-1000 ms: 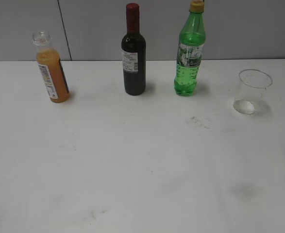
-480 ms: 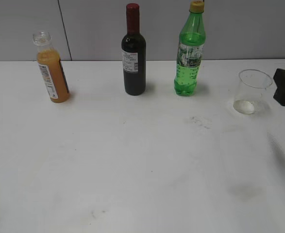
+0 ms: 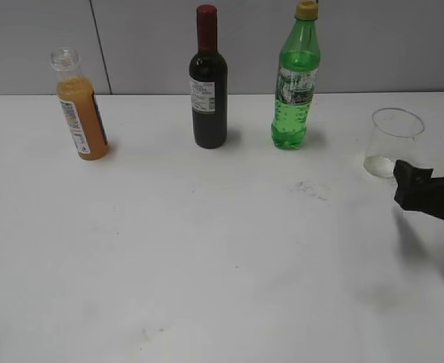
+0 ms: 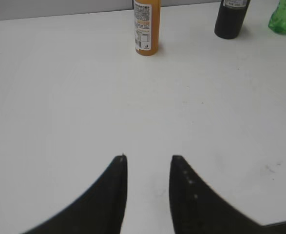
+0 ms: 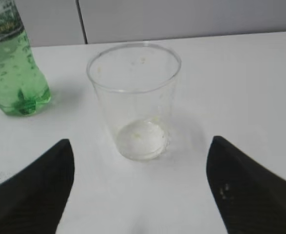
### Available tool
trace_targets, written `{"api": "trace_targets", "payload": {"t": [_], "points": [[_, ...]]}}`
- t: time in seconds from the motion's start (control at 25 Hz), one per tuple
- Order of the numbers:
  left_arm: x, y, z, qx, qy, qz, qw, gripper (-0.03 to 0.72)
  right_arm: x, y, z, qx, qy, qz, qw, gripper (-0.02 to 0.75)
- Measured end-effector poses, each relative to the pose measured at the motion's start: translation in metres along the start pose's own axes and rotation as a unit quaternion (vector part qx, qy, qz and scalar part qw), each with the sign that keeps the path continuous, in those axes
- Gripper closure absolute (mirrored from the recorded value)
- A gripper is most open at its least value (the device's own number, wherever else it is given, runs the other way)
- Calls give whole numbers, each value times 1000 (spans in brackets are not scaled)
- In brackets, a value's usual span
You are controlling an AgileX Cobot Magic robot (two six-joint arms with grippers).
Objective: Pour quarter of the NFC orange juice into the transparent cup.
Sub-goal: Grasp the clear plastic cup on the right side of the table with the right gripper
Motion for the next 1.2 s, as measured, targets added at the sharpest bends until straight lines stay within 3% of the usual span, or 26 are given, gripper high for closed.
{"api": "trace_targets", "payload": {"t": [0.36,0.88,1.2], "points": [[0,0,0,0,0,0,1000,452,-9,53,-20,64,12,5,998,69],[0,0,0,0,0,0,1000,452,-1,51,-73,30,-6,3,1000,73],[0,0,0,0,0,0,1000,452,-1,56,-103,15,-5,-44,999,85]]}}
Point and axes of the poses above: a point on each arm's last joint axis where the gripper is mounted, z pointing back along that axis away from the gripper, x along the wrist's bending axis when the last joint is at zero, y = z × x, the point moved 9 cm from there along -z, pointing out along that axis toward the gripper, and after that the axes turned 12 degrees about -z, right-handed, at the moved point
